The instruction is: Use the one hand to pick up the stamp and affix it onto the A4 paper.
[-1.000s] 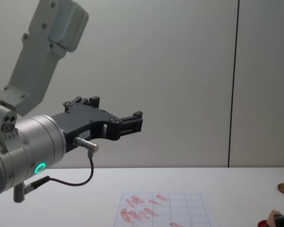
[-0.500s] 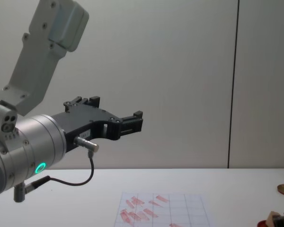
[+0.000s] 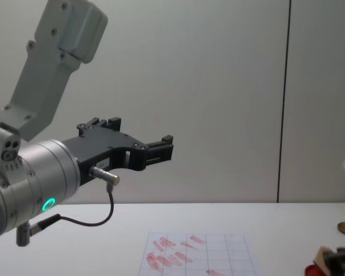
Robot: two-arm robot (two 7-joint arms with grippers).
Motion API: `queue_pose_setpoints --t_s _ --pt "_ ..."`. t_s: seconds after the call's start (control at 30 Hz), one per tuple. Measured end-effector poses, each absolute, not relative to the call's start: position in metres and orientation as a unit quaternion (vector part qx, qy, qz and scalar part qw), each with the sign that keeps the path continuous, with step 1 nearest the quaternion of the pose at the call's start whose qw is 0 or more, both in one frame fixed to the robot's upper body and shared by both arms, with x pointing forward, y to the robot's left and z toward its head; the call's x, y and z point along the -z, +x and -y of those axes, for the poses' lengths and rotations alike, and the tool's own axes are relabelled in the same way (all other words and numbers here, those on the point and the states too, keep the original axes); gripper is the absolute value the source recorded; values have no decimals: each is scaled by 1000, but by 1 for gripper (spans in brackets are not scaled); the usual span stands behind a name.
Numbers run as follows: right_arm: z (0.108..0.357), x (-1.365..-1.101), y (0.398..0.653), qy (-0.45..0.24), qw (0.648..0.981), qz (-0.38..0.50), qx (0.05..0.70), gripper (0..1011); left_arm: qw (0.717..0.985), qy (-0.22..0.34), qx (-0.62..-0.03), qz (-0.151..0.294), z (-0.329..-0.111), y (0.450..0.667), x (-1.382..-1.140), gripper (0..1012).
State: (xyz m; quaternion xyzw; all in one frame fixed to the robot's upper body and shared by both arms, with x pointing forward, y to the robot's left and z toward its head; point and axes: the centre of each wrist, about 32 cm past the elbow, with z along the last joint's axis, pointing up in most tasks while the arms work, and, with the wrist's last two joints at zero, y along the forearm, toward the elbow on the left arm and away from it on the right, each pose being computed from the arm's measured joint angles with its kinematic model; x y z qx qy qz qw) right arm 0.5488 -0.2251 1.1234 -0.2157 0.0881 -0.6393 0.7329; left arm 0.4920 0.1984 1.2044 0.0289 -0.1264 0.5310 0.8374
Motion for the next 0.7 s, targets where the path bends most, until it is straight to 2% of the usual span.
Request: queue_pose_setpoints --t_s 0.43,0.7 --pt "212 -1160 547 -167 766 -33 619 213 837 29 -531 126 -198 492 -1204 993" --pt "203 -1172 545 -163 786 -8 597 216 837 29 -531 126 -198 492 -1204 993"
